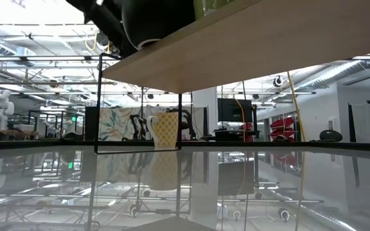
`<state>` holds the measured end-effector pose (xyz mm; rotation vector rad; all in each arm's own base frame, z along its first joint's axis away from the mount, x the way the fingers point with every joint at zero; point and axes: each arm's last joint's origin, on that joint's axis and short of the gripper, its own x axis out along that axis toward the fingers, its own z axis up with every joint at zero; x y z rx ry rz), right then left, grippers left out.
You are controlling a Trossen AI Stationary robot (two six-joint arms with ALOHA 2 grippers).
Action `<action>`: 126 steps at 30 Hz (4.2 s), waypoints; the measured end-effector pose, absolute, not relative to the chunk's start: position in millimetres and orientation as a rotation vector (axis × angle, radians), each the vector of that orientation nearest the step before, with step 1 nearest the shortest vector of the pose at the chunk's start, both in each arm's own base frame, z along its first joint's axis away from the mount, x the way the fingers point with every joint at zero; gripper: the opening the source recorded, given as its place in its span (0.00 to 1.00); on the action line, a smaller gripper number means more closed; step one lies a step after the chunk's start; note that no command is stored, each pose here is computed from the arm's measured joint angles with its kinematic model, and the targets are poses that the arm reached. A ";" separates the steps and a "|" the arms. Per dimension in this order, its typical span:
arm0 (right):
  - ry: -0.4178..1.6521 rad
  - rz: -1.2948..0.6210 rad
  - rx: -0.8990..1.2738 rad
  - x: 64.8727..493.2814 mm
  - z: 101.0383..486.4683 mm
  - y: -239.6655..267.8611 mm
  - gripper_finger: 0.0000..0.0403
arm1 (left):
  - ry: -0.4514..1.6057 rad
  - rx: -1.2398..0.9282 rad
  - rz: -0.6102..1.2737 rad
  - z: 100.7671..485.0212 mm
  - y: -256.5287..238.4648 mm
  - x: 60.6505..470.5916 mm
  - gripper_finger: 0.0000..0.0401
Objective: Place coffee mugs
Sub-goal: Put the yellow-white mug on the shelf
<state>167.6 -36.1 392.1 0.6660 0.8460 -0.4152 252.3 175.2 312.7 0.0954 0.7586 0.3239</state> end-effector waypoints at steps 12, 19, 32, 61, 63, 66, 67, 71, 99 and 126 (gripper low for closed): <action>0.902 -0.389 0.673 174.6 373.2 -26.6 0.00 | 0.928 0.276 0.260 268.9 196.6 275.0 0.28; 0.906 -0.391 0.673 178.4 364.5 -27.2 0.00 | 0.933 0.300 0.242 255.4 202.0 285.4 0.39; 0.905 -0.392 0.675 180.3 360.1 -27.6 0.00 | 0.974 0.253 0.249 221.6 211.9 302.7 0.67; 0.804 -0.397 0.744 187.3 365.5 -28.7 0.00 | 0.988 0.398 0.267 203.4 220.4 316.6 0.32; 0.781 -0.388 0.744 189.1 367.0 -28.7 0.00 | 0.991 0.385 0.236 201.8 219.2 316.0 0.27; 0.763 -0.368 0.740 191.1 368.6 -26.7 0.00 | 1.015 0.357 0.203 192.1 219.2 317.2 0.18; 0.761 -0.360 0.738 191.6 368.8 -25.6 0.00 | 1.037 0.351 0.192 190.0 217.7 315.9 0.15; 0.765 -0.313 0.739 193.0 369.7 -20.5 0.00 | 1.019 0.370 0.188 190.6 214.5 319.8 0.06; 0.742 -0.316 0.675 204.8 347.2 -10.2 0.00 | 0.861 0.259 0.418 371.3 93.3 285.4 0.06; 0.637 -0.307 0.591 206.8 355.9 -12.1 0.00 | 0.901 -0.184 0.289 422.4 -29.3 260.2 0.06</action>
